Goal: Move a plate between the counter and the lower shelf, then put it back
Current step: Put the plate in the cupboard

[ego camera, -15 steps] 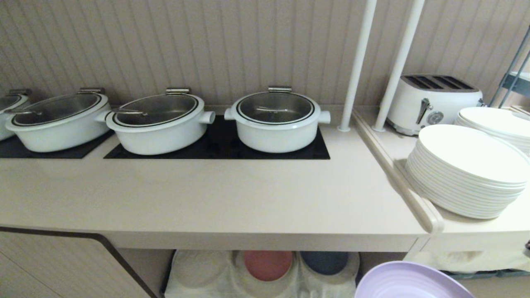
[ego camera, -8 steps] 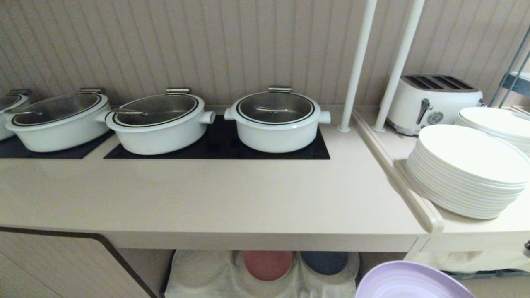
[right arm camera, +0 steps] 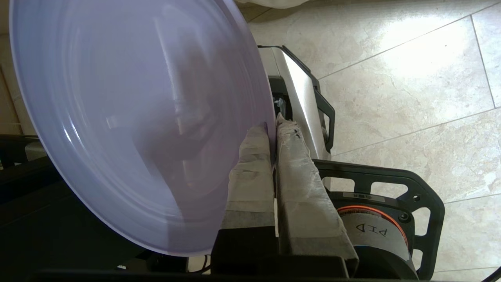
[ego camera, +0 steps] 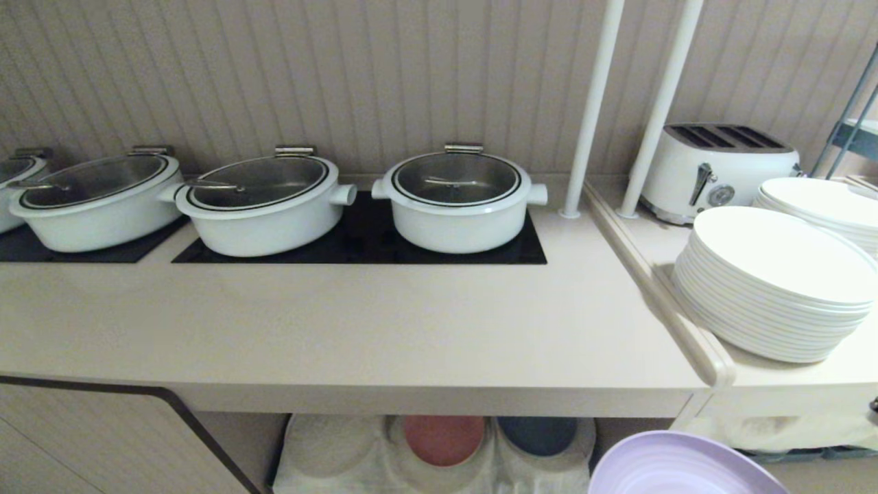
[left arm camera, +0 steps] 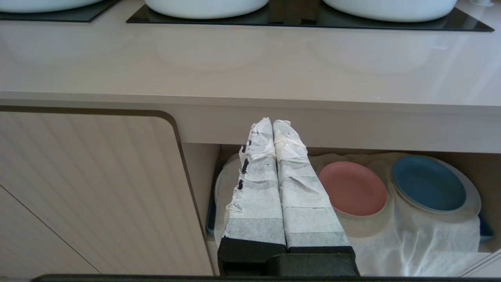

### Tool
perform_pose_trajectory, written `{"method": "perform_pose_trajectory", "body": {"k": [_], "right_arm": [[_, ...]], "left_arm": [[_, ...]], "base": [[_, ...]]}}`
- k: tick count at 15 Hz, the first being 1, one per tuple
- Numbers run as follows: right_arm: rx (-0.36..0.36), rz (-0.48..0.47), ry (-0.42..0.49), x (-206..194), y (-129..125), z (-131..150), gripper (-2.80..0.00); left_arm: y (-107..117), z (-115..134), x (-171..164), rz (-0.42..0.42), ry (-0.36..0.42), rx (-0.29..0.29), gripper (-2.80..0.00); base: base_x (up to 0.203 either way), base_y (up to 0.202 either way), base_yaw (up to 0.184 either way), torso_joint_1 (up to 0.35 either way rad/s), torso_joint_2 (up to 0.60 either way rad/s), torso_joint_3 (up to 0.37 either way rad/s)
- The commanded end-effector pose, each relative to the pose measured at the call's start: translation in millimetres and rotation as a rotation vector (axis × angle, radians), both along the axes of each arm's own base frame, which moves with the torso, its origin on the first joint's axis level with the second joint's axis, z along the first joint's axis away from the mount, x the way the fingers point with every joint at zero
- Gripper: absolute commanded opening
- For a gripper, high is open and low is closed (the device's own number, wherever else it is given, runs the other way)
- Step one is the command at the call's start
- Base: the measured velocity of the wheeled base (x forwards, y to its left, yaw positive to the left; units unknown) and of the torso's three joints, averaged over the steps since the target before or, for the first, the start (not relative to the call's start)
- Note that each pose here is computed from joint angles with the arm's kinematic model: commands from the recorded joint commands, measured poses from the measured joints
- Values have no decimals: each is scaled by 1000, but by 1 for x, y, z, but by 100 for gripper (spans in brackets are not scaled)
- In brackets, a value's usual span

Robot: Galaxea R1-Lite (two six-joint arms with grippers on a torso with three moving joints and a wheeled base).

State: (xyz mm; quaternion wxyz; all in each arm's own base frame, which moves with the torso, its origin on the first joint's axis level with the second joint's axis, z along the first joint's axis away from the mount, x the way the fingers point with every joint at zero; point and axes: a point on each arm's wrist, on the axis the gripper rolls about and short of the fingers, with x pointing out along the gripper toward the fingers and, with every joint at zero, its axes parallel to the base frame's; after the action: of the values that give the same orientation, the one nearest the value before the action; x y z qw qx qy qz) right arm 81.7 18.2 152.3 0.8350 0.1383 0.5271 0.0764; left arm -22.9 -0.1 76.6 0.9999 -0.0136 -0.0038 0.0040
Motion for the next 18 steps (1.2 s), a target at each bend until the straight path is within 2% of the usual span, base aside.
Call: {"method": "perform_pose_trajectory", "body": {"k": [1, 18], "right_arm": [[-1, -3, 19, 0, 0, -2, -280], [-1, -4, 24, 0, 0, -4, -280]], "left_arm": [[0, 0, 0, 1, 0, 1, -280], [0, 0, 0, 1, 1, 1, -280]], "base": [[0, 0, 0, 0, 0, 0], [0, 0, 0, 0, 0, 0]]}}
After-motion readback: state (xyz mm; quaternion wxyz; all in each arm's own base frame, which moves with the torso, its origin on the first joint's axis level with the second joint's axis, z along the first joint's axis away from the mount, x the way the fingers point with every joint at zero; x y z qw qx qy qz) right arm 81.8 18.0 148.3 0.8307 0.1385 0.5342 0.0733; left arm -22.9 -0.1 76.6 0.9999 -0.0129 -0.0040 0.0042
